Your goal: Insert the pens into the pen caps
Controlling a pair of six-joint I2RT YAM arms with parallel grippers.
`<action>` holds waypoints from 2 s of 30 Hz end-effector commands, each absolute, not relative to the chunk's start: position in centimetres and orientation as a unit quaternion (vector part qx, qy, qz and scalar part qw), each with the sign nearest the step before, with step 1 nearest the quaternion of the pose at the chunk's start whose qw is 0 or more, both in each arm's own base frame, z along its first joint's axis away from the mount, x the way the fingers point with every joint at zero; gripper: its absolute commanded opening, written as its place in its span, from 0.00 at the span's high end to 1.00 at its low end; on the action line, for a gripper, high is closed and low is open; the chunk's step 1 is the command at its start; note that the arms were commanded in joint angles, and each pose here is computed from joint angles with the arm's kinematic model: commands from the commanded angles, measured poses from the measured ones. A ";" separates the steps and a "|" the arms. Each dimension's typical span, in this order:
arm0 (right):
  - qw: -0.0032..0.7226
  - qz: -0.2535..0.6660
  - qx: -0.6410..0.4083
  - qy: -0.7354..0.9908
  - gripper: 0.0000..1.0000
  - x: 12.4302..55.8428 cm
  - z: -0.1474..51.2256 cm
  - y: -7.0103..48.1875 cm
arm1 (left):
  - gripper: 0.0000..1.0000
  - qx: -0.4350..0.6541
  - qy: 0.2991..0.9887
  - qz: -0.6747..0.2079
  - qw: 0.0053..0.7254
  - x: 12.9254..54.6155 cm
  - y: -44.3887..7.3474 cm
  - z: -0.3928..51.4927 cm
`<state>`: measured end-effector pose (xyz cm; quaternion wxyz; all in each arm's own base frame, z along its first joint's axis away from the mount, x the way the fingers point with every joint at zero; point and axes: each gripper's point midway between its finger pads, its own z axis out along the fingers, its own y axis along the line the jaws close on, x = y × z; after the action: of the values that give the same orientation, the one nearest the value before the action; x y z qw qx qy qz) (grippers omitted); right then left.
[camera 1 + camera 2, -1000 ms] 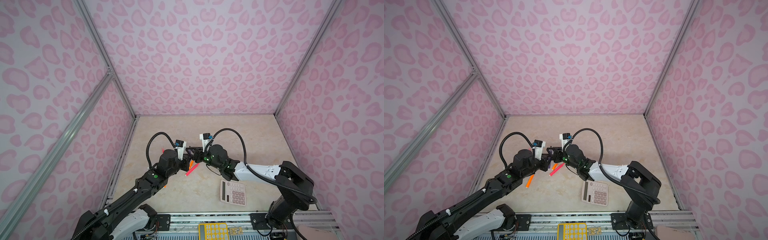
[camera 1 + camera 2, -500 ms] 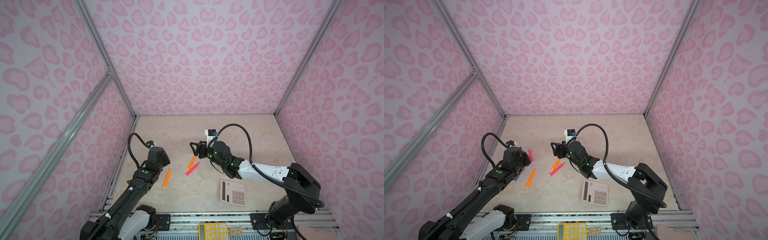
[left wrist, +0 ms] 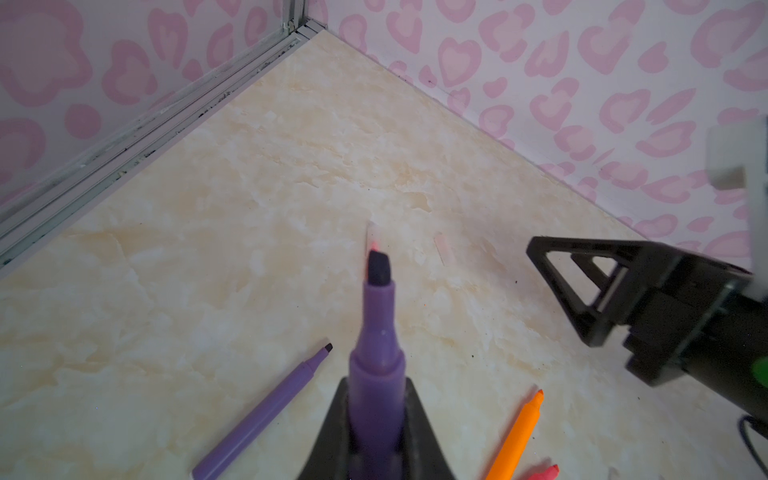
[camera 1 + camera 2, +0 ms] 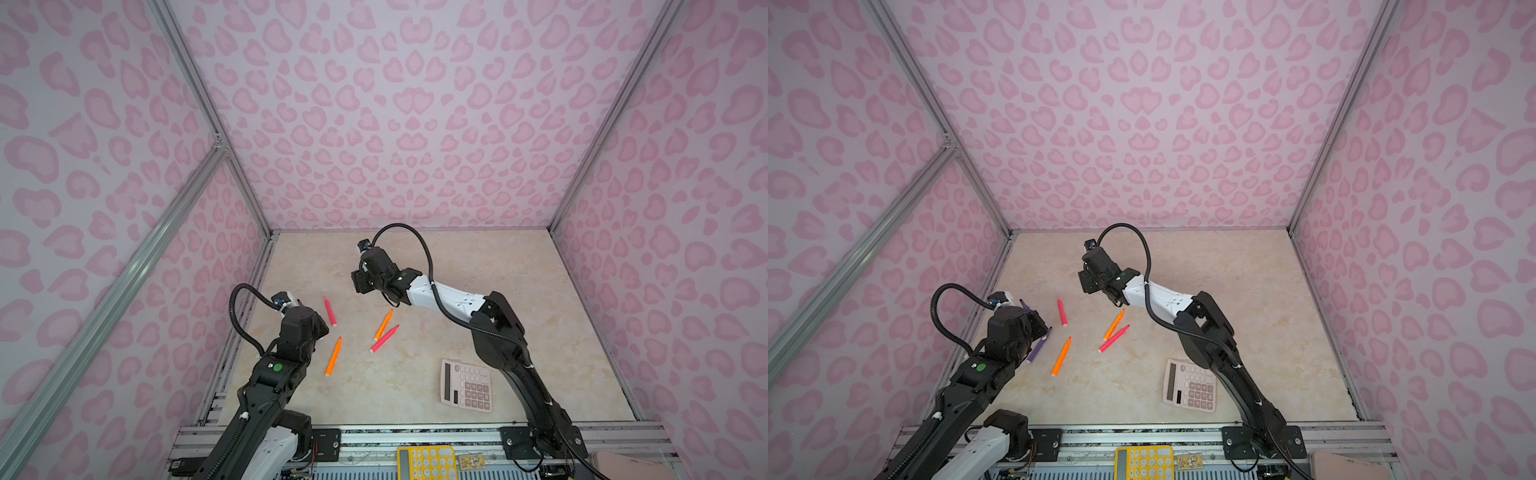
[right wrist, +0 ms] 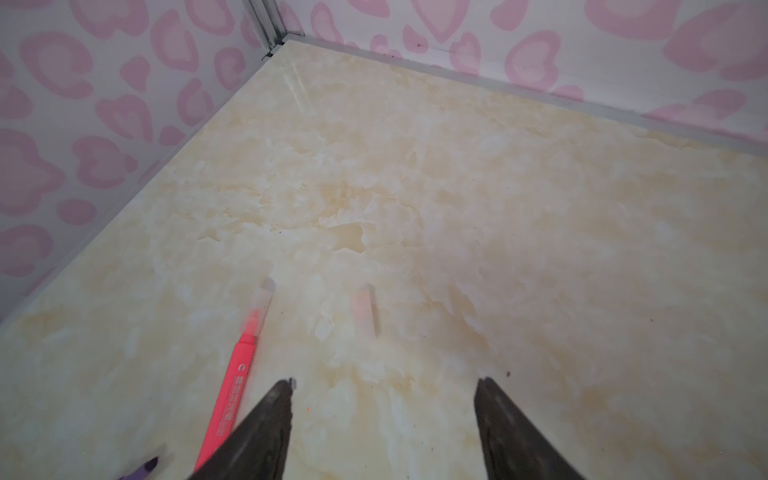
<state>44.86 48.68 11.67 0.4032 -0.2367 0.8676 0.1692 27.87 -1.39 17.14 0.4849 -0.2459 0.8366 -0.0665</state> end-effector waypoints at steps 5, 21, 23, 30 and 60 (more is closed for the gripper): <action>0.341 0.069 -0.359 0.866 0.33 43.9 4.8 50.3 | 0.97 -0.252 0.835 -0.071 0.484 28.3 -1.5 17.2; 0.311 0.165 -0.326 0.877 0.34 45.4 1.6 51.6 | 0.97 -0.246 0.832 -0.083 0.489 28.2 -1.8 17.7; 0.308 0.182 -0.318 0.878 0.33 45.0 1.0 52.4 | 0.97 -0.246 0.833 -0.085 0.489 28.3 -1.9 17.7; 0.326 0.176 -0.264 0.891 0.34 45.6 0.0 52.8 | 0.97 -0.241 0.833 -0.091 0.490 28.2 -2.1 17.9; 0.284 0.061 -0.279 0.915 0.88 43.8 -3.4 48.6 | 0.97 -0.236 0.832 -0.105 0.491 28.2 -2.5 18.4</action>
<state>46.63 52.37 1.76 0.3736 -0.2468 0.8830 0.1409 27.93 -2.37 17.49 0.4813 -0.2366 0.8385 -0.0960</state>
